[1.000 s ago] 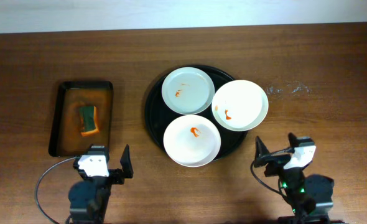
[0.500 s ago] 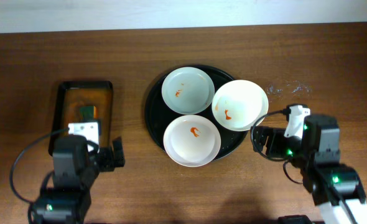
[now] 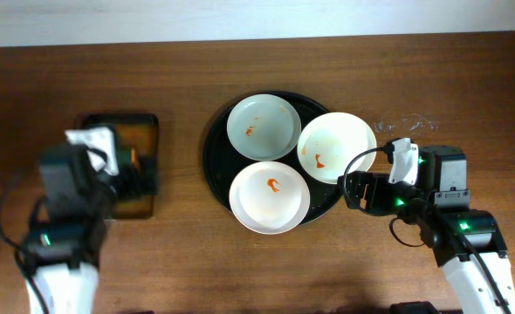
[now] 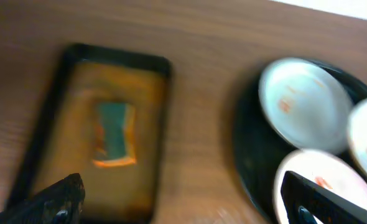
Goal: Clean dirty plates on tray and stack at the side
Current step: 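Lower the left gripper into the water tray and grasp the sponge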
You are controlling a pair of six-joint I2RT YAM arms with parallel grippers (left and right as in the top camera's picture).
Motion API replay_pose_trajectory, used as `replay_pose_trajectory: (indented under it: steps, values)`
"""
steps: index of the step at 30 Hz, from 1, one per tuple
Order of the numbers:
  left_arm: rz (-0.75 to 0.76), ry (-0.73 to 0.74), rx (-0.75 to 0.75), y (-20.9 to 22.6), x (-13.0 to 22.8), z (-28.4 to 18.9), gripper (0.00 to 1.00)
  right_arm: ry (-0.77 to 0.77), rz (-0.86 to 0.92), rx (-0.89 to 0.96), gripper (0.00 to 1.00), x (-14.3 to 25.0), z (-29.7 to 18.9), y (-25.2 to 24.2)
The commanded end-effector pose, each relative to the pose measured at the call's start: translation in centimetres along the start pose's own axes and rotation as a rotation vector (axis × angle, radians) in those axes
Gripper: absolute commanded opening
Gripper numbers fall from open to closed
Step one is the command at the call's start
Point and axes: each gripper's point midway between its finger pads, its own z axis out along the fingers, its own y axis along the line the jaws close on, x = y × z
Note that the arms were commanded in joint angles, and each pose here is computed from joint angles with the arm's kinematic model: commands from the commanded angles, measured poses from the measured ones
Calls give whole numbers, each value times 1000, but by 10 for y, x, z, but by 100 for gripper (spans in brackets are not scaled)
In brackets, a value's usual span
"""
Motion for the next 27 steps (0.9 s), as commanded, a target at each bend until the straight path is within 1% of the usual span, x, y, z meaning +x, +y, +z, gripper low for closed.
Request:
replay_pose_trajectory:
  steps: [1,3,5,9,12,16,17,20,21,22,25,27]
  values:
    - [-45,80,-89,41,-17,35,99,-15,-5,-21,99,-6,-4,8]
    - [-72,124,-109,56,-17,57,99,-15,-5,-21,99,-6,-4,8]
    - [-94,185,-120,69,-7,93,99,-15,-5,-21,99,-7,-4,8]
    - [-107,268,-121,79,14,136,99,-16,-5,-21,98,-7,-4,8]
    - [-117,324,-123,84,32,160,98,-16,-5,-21,99,-7,-4,8]
    - [-128,393,-124,89,55,181,89,-15,-5,-21,99,-7,-4,8]
    - [-130,409,-123,90,60,185,82,-15,-5,-21,99,-7,-4,8]
    - [-139,458,-123,92,77,196,70,-15,-5,-21,99,-7,-4,8]
    - [-140,469,-123,92,80,199,69,-15,-5,-21,99,-7,-4,8]
    - [-142,477,-124,93,83,201,64,-15,-5,-21,99,-7,-4,8]
    - [-143,486,-123,93,87,204,56,-15,-5,-21,99,-7,-4,8]
    - [-142,479,-123,94,86,205,54,-15,-5,-21,99,-7,-4,8]
